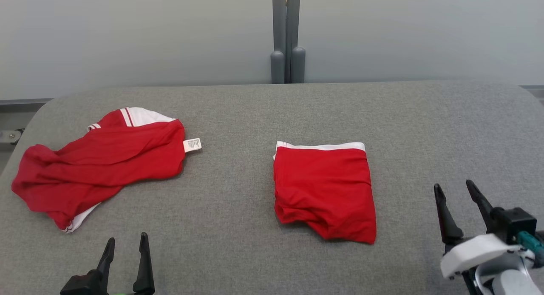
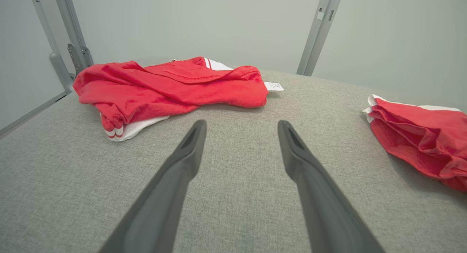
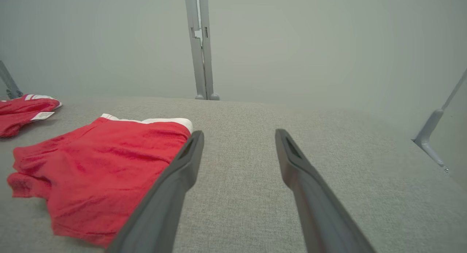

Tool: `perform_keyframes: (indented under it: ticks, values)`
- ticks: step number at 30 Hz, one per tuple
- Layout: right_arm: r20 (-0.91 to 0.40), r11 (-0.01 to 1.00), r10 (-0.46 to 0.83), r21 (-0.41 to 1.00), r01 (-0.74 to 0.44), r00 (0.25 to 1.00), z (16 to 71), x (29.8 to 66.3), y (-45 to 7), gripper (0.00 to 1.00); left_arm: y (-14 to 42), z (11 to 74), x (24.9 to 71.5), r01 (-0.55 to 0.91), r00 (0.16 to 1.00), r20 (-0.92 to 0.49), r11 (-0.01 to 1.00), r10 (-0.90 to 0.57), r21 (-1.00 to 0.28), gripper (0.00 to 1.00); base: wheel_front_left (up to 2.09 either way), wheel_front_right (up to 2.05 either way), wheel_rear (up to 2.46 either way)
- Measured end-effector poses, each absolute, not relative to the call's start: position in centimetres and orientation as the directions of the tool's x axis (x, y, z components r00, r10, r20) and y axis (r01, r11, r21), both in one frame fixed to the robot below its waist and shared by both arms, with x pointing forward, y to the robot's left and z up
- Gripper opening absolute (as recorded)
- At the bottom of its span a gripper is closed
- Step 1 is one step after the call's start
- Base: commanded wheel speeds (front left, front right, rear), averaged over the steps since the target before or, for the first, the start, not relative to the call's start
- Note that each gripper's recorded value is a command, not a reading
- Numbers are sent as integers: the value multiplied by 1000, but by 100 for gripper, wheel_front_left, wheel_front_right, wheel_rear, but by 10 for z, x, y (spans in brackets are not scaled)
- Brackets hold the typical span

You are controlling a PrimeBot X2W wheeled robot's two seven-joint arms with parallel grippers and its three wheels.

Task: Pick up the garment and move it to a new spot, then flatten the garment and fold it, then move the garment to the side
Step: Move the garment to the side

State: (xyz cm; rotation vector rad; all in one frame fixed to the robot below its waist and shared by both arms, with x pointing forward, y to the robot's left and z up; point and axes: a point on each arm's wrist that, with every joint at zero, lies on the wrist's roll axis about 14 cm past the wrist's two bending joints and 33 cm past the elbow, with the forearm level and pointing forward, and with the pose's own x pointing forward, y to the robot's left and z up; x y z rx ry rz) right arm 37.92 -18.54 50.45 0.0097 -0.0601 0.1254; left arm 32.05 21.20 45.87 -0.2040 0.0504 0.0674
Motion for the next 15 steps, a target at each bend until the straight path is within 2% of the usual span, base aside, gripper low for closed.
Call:
perform_keyframes:
  ticks: [5,11,15]
  values:
    - [10,980,194,38,-194,981,520,404,-178,100,207,460,323,-58,997,-54,978,48,-202,100,0,0,0]
    - [-205,955,288,137,-264,935,522,432,-164,100,199,453,329,-43,997,-76,975,27,-217,100,0,0,0]
    - [-390,940,338,183,-288,856,495,439,-148,100,194,451,338,-34,996,-84,974,15,-224,100,0,0,0]
